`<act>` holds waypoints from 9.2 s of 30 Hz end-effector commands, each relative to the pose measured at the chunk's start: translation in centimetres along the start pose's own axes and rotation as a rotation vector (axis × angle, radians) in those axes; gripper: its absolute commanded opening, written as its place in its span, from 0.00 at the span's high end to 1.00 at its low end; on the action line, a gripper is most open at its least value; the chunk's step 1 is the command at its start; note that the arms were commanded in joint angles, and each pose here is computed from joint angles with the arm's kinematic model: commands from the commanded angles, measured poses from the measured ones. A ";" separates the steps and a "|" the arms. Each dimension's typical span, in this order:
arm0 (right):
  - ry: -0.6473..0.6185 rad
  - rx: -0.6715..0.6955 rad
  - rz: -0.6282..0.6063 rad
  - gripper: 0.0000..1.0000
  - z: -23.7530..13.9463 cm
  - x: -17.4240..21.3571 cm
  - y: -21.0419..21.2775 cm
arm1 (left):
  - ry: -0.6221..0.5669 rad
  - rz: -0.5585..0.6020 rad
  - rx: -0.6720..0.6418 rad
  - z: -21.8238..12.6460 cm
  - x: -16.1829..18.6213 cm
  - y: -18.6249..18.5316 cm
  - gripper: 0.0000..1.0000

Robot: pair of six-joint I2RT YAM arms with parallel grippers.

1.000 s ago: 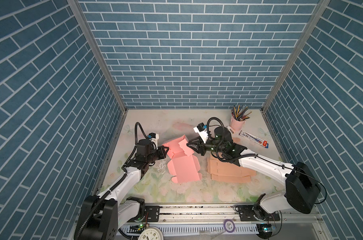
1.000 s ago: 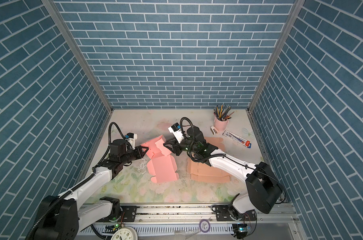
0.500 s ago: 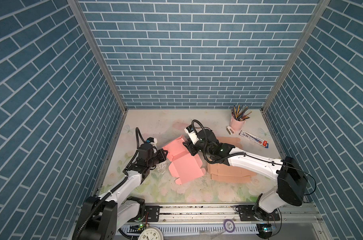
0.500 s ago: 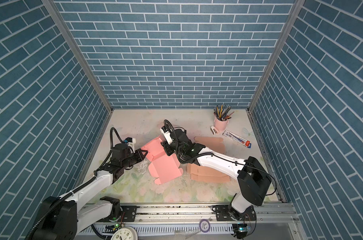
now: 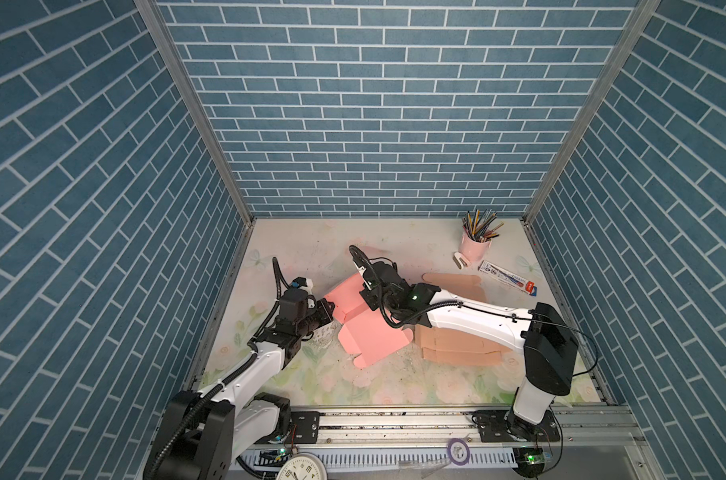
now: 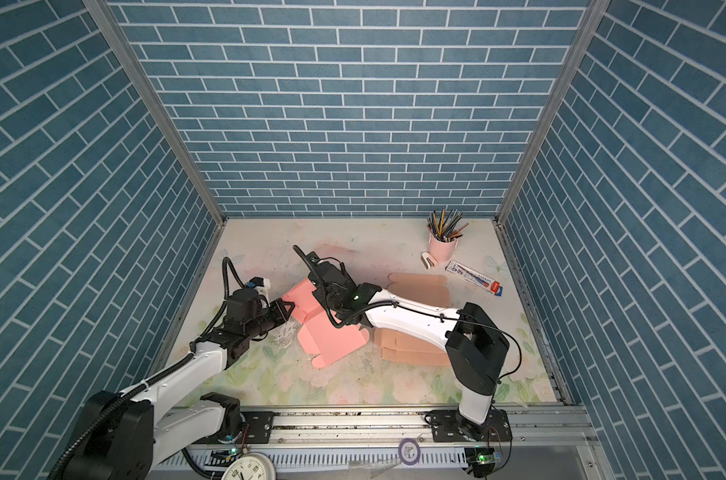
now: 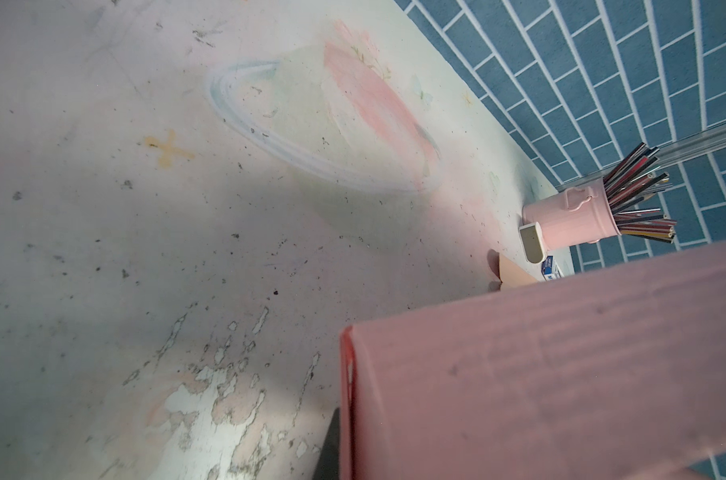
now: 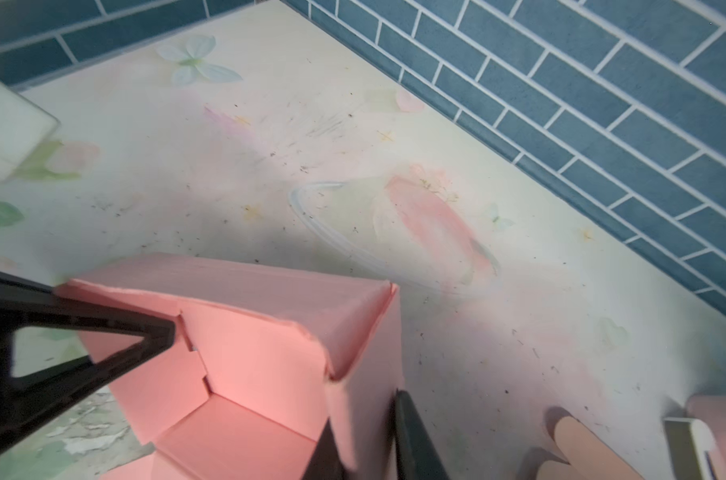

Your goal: Fold the paper box

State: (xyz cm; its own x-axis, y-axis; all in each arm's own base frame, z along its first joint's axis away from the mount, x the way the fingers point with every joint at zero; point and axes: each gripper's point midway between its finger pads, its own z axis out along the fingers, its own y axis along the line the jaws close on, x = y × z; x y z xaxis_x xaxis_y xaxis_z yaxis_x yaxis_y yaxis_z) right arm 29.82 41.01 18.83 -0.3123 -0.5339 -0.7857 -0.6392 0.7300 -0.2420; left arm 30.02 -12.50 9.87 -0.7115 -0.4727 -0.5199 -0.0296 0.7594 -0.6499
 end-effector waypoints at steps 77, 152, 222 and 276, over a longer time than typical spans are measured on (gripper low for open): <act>-0.117 -0.420 0.374 0.35 -6.0 -3.2 -1.8 | -0.229 0.572 -0.046 0.5 -1.5 -5.5 1.00; 0.328 -0.358 0.050 0.35 1.4 7.3 4.6 | -0.219 0.457 -0.068 -0.7 5.6 1.0 0.57; 0.505 -0.182 0.310 0.50 7.8 17.8 -4.4 | 0.209 0.022 -0.210 -9.5 6.8 -2.3 0.18; 0.365 -0.243 0.389 0.38 0.8 14.7 -4.5 | 0.153 -0.242 -0.074 -4.6 8.9 -2.4 0.84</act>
State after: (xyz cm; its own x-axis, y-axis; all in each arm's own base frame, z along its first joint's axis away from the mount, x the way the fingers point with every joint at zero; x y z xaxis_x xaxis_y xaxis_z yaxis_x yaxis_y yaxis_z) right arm 29.37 30.52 6.47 -0.7402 -0.4251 -0.5210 -0.5784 0.7977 0.1707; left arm 20.20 -16.81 9.27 -0.7890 -0.5651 -0.2413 -0.2541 0.6576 -0.7092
